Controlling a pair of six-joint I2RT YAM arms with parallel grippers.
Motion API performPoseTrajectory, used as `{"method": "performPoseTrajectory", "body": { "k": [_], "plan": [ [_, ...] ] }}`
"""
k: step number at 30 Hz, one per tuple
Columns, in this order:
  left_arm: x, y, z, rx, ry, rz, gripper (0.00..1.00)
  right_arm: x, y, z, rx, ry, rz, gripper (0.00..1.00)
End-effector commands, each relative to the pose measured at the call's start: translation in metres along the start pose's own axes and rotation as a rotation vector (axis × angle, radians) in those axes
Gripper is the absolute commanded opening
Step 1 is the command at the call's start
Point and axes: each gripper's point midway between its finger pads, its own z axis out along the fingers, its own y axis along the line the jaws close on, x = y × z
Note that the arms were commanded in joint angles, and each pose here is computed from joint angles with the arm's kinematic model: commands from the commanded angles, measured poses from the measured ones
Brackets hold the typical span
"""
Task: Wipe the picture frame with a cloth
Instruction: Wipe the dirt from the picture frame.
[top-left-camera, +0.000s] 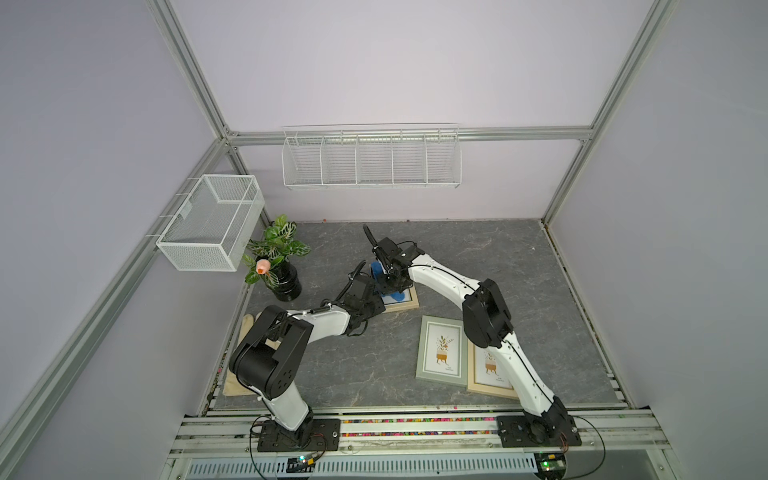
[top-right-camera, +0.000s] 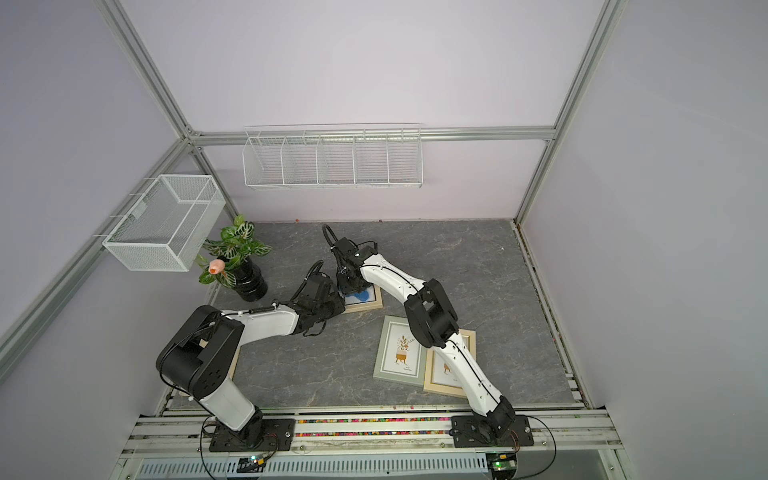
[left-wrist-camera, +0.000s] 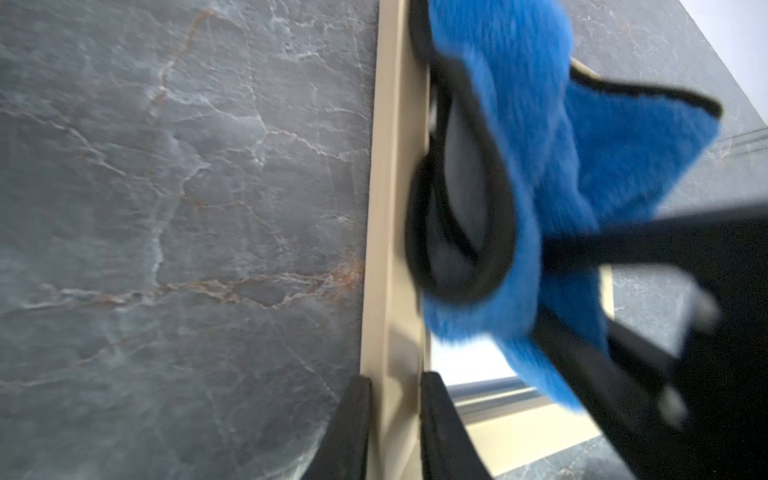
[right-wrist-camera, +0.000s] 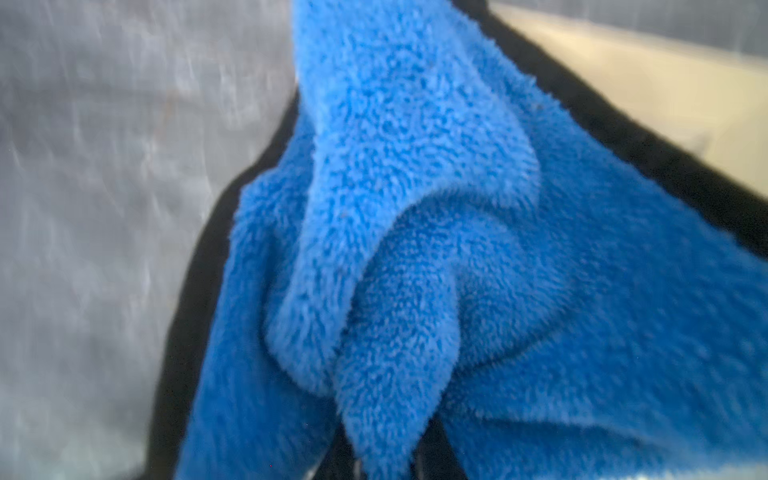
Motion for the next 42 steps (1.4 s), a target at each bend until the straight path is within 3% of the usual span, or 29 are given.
{"method": "performPoseTrajectory", "body": {
  "k": [1, 15, 26, 35, 42],
  "plan": [
    [0.076, 0.078, -0.004, -0.27, 0.259, 0.026, 0.23, 0.011, -0.021, 0.016, 0.058, 0.084, 0.015, 0.07],
    [0.077, 0.081, -0.005, -0.263, 0.245, 0.02, 0.23, 0.052, -0.011, -0.017, -0.015, 0.05, 0.019, 0.07],
    [0.076, 0.077, -0.003, -0.248, 0.247, 0.024, 0.23, -0.008, -0.02, 0.005, 0.035, 0.009, 0.02, 0.07],
    [0.073, 0.083, -0.006, -0.287, 0.238, 0.029, 0.23, -0.005, -0.062, -0.003, 0.224, 0.041, 0.013, 0.07],
    [0.075, 0.084, -0.004, -0.289, 0.244, 0.032, 0.23, -0.008, -0.028, -0.003, 0.138, 0.007, -0.024, 0.07]
  ]
}}
